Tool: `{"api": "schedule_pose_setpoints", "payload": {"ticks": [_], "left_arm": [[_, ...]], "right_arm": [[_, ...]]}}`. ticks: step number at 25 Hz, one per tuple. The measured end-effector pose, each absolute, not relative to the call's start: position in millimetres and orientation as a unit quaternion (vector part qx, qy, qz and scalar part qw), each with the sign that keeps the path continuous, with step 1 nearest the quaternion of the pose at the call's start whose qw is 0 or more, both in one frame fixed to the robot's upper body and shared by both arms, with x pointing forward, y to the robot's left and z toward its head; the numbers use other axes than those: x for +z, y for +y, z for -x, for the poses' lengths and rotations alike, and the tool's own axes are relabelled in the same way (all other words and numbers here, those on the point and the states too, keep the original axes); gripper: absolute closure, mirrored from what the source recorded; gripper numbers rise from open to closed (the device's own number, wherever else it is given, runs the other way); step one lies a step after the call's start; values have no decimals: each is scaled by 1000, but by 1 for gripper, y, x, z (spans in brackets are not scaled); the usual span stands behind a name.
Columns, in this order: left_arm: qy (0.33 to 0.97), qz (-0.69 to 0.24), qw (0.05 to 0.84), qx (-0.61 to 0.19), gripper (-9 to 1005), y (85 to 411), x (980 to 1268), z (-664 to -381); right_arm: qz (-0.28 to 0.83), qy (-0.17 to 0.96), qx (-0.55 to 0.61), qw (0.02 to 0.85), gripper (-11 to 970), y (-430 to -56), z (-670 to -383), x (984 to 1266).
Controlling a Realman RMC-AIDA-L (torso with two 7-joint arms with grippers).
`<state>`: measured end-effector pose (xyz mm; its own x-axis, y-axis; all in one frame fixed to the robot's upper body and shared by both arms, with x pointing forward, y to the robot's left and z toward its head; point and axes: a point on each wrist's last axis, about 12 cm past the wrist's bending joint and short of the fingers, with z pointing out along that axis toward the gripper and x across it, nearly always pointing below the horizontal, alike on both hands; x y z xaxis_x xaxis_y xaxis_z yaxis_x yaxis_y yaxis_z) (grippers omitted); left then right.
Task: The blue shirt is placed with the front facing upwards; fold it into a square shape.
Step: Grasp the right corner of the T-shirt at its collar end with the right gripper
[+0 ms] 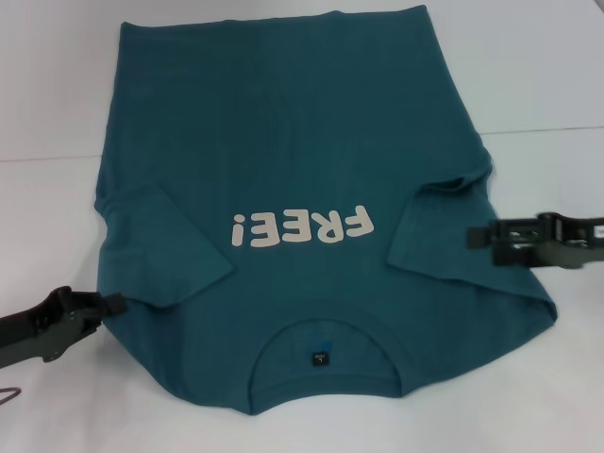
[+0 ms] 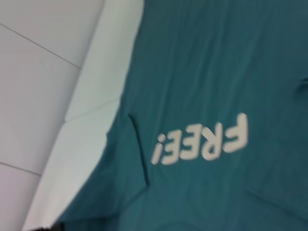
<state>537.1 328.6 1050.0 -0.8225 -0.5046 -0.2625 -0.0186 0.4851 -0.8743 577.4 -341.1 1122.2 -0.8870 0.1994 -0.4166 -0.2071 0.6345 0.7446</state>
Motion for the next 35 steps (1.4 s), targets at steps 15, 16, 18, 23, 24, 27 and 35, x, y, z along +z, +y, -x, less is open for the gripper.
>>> {"api": "schedule_pose_setpoints", "payload": {"ticks": [15,16,18,23,24,27,35], "left_arm": [[823,166,257,-478,948,327,1048,-538],[823,166,257,-478,948,327,1048,-538],[823,168,257,-478,949,327,1048,-538],[823,171,257,-477,949,328,1046,-536],[823,172,256,-477,949,328,1046,-536],[823,173,256,-477,949,328,1045,-535],[822,176,257,-477,950,328,1045,-535]], "right_arm": [[-27,916,359,175,130,-389,-552,1108],[-30,917,356,177,130,-390,-552,1108],[-39,920,347,179,131,-394,-552,1108],[-64,925,322,191,131,-399,-557,1103],[-65,925,321,192,131,-398,-557,1102],[-63,928,314,192,132,-393,-560,1098],[-57,934,295,192,133,-382,-567,1091]]}}
